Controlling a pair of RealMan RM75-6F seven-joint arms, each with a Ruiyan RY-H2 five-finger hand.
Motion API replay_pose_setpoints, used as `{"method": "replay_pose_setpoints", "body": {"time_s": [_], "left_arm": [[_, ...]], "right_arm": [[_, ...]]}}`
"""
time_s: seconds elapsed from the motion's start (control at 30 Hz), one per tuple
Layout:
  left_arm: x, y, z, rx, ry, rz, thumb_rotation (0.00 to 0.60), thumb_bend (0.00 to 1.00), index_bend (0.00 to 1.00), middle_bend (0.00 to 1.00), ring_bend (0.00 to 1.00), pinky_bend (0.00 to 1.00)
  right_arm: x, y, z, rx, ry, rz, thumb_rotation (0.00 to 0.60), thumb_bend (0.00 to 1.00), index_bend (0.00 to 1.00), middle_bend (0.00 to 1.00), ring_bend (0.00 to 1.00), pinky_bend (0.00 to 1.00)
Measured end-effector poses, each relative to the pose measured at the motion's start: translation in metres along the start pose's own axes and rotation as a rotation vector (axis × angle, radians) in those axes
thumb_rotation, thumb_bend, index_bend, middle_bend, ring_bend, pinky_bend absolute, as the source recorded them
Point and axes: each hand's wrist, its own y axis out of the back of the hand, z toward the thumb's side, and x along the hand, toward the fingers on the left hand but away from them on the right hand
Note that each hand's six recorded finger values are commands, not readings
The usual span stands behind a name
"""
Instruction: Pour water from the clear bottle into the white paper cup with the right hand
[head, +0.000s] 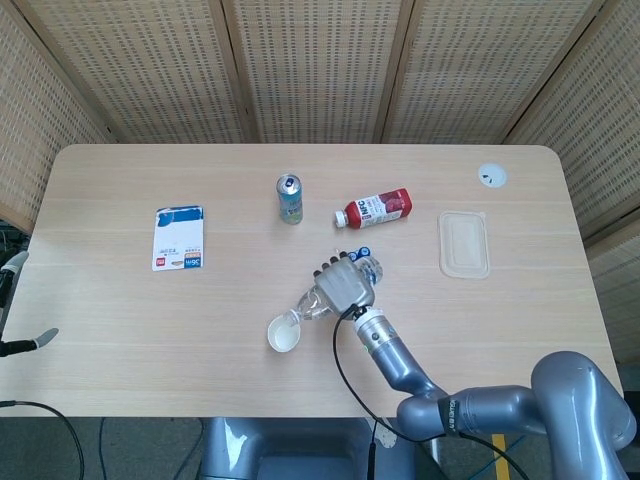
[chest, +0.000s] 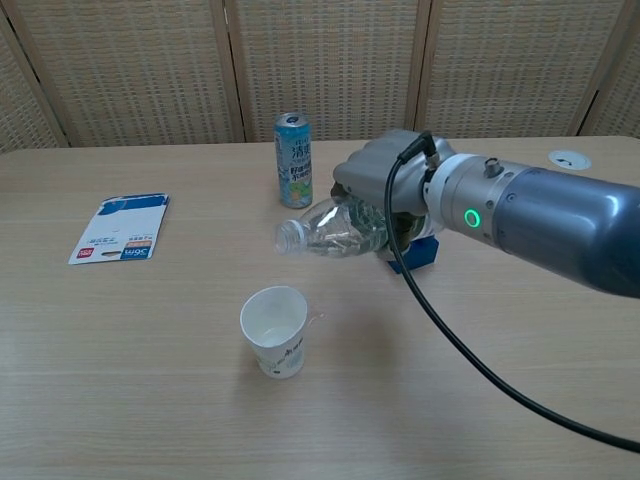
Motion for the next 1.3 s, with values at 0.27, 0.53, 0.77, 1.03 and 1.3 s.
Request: {"method": "replay_pose_setpoints", "body": {"time_s": [0.27, 0.53, 0.77, 1.03, 1.3], "left_arm": [[-0.0004, 0.0001, -0.0001, -0.003, -0.001, -0.001, 0.600, 0.13, 0.00, 0.00, 0.00, 0.00], [0.0000, -0.0001, 0.0000, -0.003, -0.001, -0.003, 0.600, 0.13, 0.00, 0.00, 0.00, 0.00], [0.0003, 0.0002, -0.0007, -0.003, 0.001, -0.004, 0.600, 0.13, 0.00, 0.00, 0.00, 0.00], [-0.0002, 0.0007, -0.0007, -0.006, 0.000, -0.004, 0.600, 0.13, 0.00, 0.00, 0.00, 0.00], [-0.0002, 0.0016, -0.0012, -0.008, 0.000, -0.003, 0.600, 0.13, 0.00, 0.00, 0.00, 0.00]], "right_arm": [[-0.0002, -0.0038, 0.0001, 0.056, -0.022, -0.018, 0.600, 0.85, 0.59, 0.59, 0.61, 0.80], [0.0002, -0.0066, 0.0014, 0.098, -0.035, -0.014, 0.600, 0.85, 0.59, 0.59, 0.62, 0.81], [0.0004, -0.0064, 0.0015, 0.125, -0.045, -0.019, 0.600, 0.85, 0.59, 0.59, 0.62, 0.81], [0.0010, -0.0047, 0.0031, 0.167, -0.062, -0.037, 0.600, 0.85, 0.59, 0.59, 0.62, 0.81], [0.0013, -0.0051, 0.0022, 0.170, -0.069, -0.032, 0.600, 0.85, 0.59, 0.59, 0.62, 0.81]]}}
